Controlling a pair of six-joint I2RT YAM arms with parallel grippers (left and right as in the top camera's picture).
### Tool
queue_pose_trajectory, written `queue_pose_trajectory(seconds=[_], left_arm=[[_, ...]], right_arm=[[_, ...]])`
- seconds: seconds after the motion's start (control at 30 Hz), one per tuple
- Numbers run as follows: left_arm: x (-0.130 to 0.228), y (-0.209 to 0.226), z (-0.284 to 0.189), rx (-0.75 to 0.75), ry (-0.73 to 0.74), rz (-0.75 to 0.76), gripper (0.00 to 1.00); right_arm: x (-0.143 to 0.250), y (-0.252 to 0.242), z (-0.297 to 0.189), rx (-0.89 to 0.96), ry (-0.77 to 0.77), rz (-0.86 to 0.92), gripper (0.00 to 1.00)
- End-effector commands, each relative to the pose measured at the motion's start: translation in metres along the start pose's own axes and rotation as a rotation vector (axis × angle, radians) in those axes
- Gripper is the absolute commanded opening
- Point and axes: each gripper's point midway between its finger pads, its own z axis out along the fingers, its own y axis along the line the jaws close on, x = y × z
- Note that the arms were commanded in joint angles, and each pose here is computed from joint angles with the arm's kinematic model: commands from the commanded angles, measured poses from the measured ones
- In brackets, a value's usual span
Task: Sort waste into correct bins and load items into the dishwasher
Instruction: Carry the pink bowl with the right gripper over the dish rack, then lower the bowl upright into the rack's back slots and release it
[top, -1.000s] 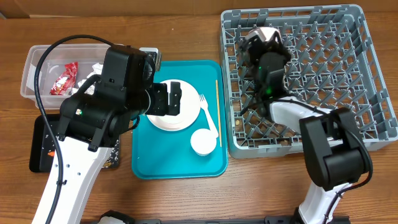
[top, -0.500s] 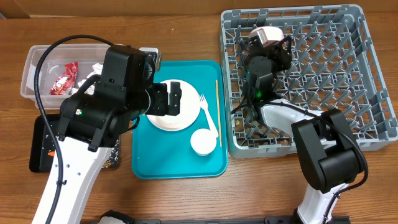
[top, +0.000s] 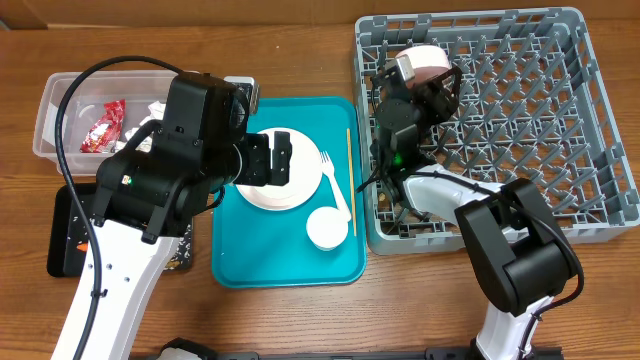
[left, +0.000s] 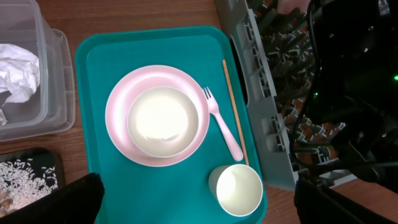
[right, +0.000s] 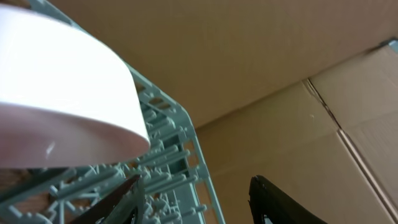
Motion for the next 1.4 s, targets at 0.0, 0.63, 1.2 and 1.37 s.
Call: queue_pose_trajectory(seconds=[0.0, 0.63, 1.2, 1.37], left_arm=[[-0.006, 0.001, -0.007, -0.005, -0.031, 0.017, 1.00], [-0.006, 0.001, -0.007, -0.005, -0.031, 0.017, 1.00], [-0.006, 0.001, -0.007, -0.005, -0.031, 0.017, 1.00], [-0.006, 0.001, -0.007, -0.005, -0.031, 0.017, 1.00]], right_arm=[[0.006, -0.024, 0.000, 0.061, 0.065, 0.035, 0.56], [-0.039, -0.097, -0.062, 0.038, -0.048, 0.178, 0.82], [-0.019, -0.150, -0.035, -0.276, -0.070, 0.588, 0.91], [-0.027, -0.150, -0.024, -0.665, -0.012, 0.929, 0.83]])
